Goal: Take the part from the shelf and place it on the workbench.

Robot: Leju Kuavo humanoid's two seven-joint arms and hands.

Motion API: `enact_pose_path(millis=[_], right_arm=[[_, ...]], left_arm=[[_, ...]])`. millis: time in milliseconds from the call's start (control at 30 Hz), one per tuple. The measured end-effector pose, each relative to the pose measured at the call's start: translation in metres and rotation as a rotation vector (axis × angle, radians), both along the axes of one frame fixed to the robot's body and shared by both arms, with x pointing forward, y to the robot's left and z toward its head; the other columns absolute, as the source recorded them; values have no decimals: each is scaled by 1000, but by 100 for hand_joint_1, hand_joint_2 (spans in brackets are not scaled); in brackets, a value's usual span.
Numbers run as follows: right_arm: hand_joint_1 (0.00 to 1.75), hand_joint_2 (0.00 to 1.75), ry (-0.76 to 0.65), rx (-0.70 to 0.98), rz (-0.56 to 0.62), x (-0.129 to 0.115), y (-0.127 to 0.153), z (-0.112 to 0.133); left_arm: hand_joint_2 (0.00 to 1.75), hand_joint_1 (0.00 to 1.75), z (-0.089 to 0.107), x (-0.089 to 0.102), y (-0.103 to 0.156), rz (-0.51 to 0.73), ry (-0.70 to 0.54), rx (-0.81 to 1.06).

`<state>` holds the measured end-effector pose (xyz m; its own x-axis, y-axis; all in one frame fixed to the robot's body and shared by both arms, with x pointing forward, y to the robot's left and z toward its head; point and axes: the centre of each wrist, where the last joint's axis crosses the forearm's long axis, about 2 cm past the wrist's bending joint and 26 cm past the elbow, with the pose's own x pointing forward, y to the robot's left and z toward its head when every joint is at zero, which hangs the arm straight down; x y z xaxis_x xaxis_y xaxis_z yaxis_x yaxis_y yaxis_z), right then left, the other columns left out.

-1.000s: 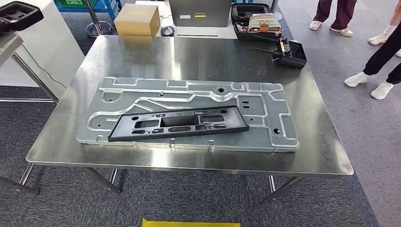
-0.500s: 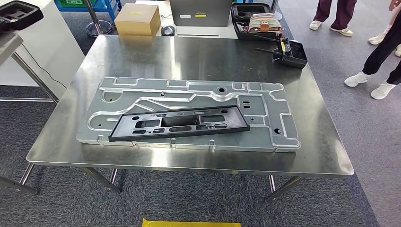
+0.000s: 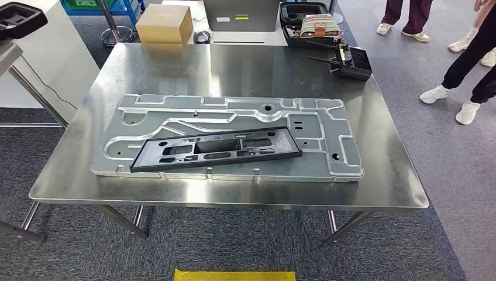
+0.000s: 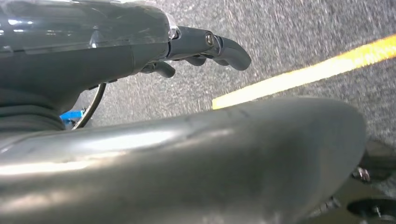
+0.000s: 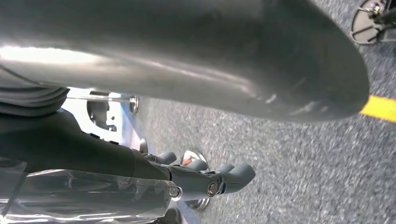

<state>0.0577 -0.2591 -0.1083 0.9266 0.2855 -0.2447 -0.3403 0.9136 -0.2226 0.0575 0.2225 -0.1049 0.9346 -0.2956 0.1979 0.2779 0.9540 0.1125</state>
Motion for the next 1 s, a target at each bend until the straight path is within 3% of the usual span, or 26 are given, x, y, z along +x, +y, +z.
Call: enact_pose_path(millis=[300,1000], right_arm=[[0,0,-36,31,55,6,3,1],[0,0,-27,45,52,5,6,1]], left_arm=[[0,0,0,-1,-1,10,11,-4],[0,0,1,7,2,-15,11,10]])
